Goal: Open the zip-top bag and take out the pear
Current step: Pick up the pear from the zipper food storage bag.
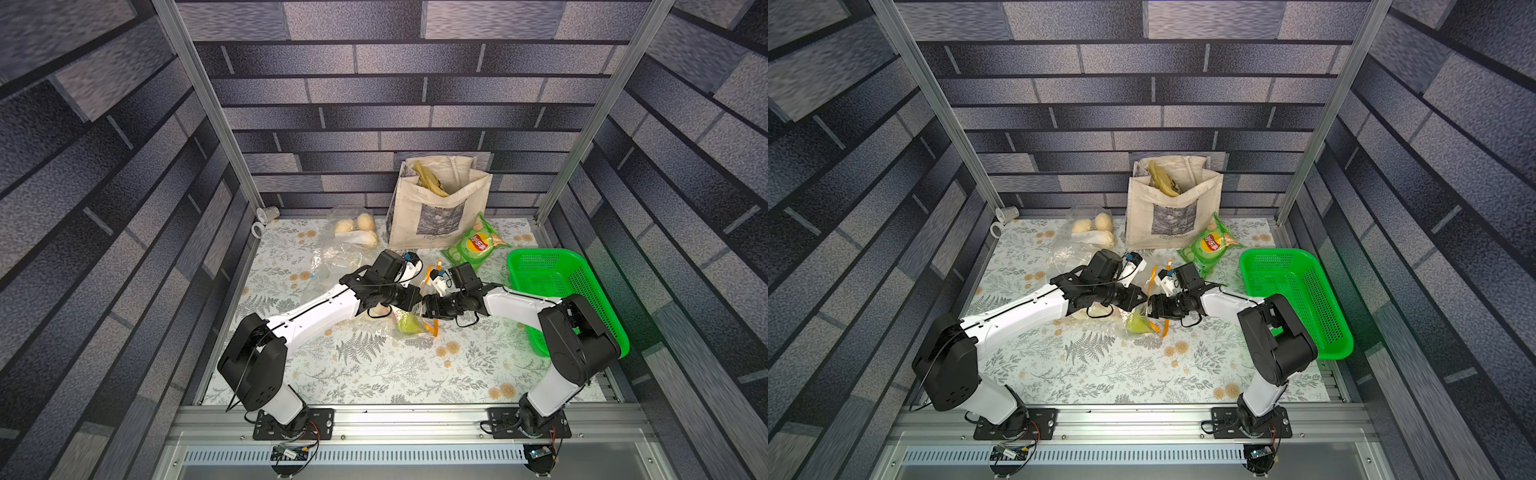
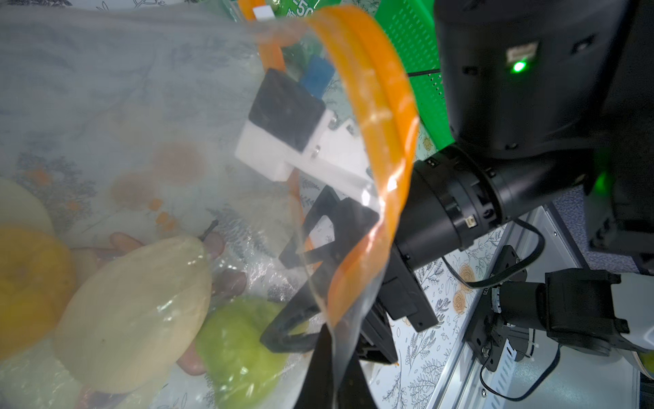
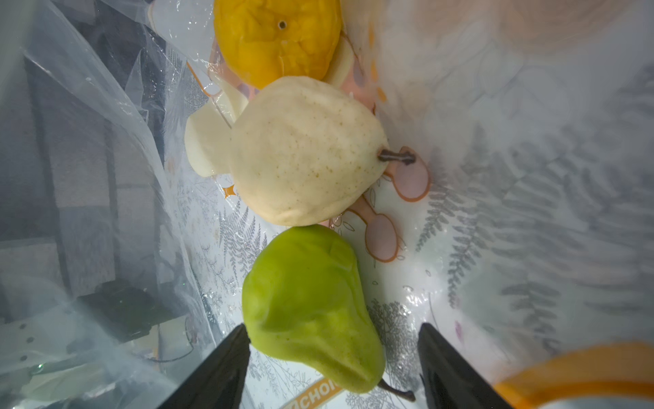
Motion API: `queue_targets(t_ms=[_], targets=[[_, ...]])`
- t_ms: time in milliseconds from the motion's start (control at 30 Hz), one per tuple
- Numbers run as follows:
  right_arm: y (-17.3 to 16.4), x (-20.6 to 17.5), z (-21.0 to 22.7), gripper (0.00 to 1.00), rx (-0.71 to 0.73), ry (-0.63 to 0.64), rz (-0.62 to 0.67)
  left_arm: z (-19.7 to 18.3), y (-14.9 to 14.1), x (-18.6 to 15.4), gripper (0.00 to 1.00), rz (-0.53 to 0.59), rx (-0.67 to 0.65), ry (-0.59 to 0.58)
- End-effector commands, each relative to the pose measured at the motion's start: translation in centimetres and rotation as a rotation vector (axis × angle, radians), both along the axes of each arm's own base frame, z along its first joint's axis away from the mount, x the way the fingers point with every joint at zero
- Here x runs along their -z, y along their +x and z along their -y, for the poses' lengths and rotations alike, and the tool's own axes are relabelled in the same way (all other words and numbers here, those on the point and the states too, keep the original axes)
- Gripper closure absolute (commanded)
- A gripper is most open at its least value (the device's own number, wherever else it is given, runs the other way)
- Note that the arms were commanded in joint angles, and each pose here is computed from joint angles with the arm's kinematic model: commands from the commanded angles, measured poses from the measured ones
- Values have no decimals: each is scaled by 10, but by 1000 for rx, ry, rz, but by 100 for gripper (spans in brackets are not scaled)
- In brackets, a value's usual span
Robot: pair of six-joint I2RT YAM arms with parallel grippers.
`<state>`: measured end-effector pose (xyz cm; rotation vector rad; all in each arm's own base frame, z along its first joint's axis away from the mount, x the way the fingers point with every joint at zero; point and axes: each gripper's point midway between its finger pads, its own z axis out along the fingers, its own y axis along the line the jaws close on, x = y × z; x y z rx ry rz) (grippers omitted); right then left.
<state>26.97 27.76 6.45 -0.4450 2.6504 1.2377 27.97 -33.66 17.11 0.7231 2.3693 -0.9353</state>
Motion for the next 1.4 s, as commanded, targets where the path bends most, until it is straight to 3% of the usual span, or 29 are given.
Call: queue_targets(t_ms=[0,233,533,733,833,933,1100,1300,1367], targets=[[-3,-4,-12,23,-99,77,84,2,-5,-8,94,8,-9,-31],[-7,6,-17,22,-192,102,134,2,-5,-4,93,7,-22,-19],[-26,8,-32,22,-340,155,311,4,-5,-4,93,11,-31,-26],[-32,19,-40,20,-376,157,291,3,-5,-2,93,8,-32,-25],[-33,21,-45,10,-376,157,288,2,-6,-2,93,9,-37,-28],[-30,22,-48,10,-372,143,292,1,-7,-1,93,12,-41,-27],[-19,27,-49,14,-317,114,304,-2,-8,0,93,11,-48,-28],[-9,37,-48,30,-250,90,293,-5,-7,-3,94,27,-59,-22],[-9,37,-48,31,-237,95,292,-8,-5,-4,94,34,-68,-15]])
